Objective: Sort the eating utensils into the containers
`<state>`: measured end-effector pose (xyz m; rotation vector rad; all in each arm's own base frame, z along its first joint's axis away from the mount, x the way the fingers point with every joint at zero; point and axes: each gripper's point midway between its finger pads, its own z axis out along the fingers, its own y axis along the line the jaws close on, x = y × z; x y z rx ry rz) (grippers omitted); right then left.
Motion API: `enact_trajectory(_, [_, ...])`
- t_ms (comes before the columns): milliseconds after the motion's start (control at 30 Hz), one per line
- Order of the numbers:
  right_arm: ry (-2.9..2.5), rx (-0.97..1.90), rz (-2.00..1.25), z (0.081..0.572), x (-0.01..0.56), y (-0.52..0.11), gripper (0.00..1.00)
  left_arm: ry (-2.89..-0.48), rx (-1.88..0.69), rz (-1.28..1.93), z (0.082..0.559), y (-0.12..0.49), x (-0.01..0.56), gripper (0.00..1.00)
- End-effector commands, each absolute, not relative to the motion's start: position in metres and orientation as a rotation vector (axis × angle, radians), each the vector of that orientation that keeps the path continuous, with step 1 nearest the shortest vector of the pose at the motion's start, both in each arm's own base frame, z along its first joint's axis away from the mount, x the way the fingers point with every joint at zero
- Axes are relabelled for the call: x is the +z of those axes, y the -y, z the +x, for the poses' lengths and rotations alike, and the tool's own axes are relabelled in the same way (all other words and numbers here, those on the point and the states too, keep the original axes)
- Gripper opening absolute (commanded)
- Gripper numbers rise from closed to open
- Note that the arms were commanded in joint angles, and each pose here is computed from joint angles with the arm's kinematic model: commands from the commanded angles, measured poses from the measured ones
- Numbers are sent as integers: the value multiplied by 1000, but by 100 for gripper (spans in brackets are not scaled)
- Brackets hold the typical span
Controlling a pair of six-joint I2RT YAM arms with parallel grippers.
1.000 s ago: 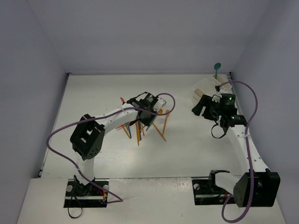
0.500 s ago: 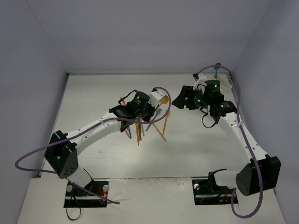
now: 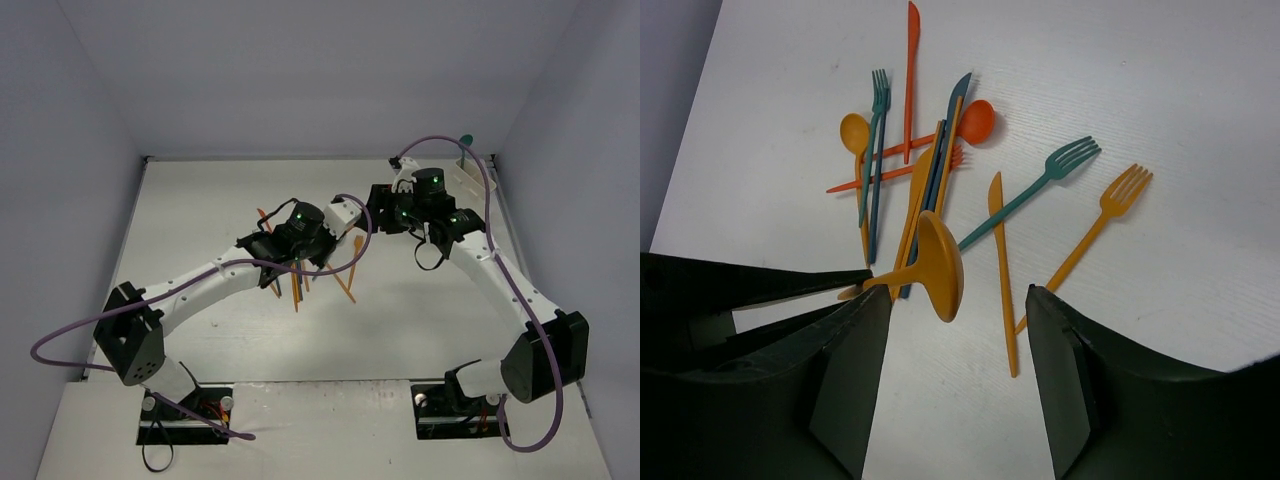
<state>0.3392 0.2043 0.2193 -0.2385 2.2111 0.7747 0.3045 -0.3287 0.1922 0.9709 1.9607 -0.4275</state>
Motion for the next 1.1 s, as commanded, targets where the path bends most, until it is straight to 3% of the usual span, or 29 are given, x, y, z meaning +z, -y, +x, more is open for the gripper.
enact_trajectory(0, [-2133, 737, -246, 356, 238, -209, 51, -1819, -458, 920, 311, 335, 238, 0])
enact_trajectory(500, [-2094, 729, -239, 360, 242, -213, 35, -1822, -462, 927, 307, 338, 234, 0])
enact_trajectory(933, [-2061, 700, -249, 364, 248, -210, 1, -1830, -465, 917, 303, 338, 233, 0])
enact_trajectory(1000, [-2038, 676, -244, 366, 256, -207, 0, -1840, -449, 901, 304, 335, 231, 3])
enact_trajectory(1033, [-2019, 656, -252, 367, 262, -204, 0, -1846, -444, 857, 307, 332, 234, 9])
enact_trajectory(1067, [-1995, 626, -248, 369, 270, -200, 0, -1854, -434, 833, 307, 329, 234, 24])
